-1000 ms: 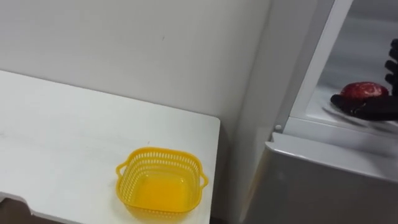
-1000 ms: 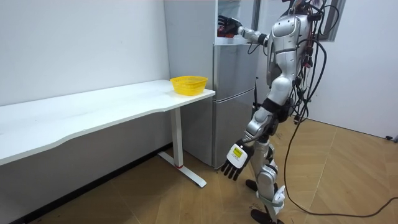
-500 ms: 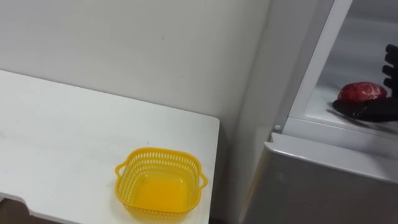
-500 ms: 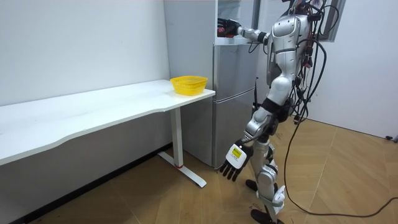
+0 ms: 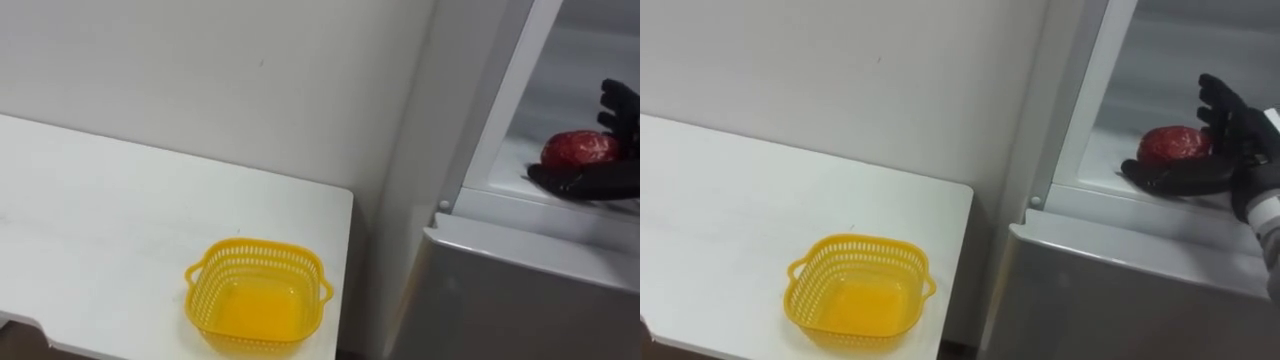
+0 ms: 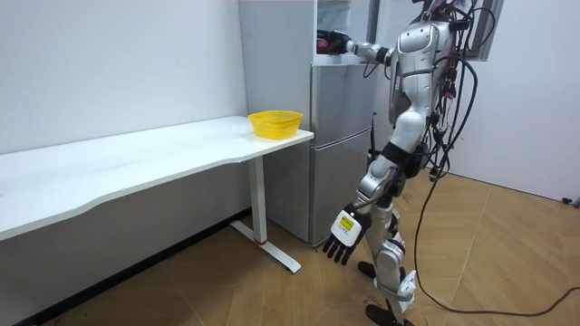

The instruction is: Retrieve from the upper fridge

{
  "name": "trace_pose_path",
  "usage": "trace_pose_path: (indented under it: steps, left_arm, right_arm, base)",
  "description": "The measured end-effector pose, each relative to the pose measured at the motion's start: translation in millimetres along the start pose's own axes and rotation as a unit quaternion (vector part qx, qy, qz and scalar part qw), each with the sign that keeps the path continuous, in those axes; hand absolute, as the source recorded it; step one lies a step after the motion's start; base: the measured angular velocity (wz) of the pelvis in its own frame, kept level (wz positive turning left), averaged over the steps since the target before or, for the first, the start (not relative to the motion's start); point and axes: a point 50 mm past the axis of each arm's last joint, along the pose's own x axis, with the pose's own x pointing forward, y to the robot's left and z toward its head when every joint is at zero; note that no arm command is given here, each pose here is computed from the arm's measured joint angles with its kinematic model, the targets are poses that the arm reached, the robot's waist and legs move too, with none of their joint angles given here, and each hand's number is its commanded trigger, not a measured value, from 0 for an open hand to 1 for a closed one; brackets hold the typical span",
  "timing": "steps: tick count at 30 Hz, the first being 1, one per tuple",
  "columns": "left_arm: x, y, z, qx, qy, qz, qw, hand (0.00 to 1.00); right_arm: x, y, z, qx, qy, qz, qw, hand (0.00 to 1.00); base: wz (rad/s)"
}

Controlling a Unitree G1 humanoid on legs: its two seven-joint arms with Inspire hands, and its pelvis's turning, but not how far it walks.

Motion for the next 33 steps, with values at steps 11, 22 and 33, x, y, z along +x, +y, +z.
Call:
trace_pose_path:
  steps: [11, 22, 33]
  left_arm:
    - [0.3, -3.2, -5.0, 0.005, 0.02, -0.006, 1.0, 0.0]
    - [0.1, -4.5, -7.3, 0.003, 0.032, -0.017, 0.999, 0.0]
    - [1.0, -2.7, -3.1, 0.003, 0.026, -0.017, 1.0, 0.0]
  right_arm:
    - [-0.4, -2.6, -8.2, 0.0, 0.019, 0.003, 1.0, 0.0]
    - [5.1, -5.2, -18.6, 0.005, 0.057, 0.001, 0.998, 1.0]
    - [4.7, -5.1, -22.0, -0.001, 0.065, -0.006, 0.998, 1.0]
  base:
    - [0.0]
    - [0.02]
    - [0.0]
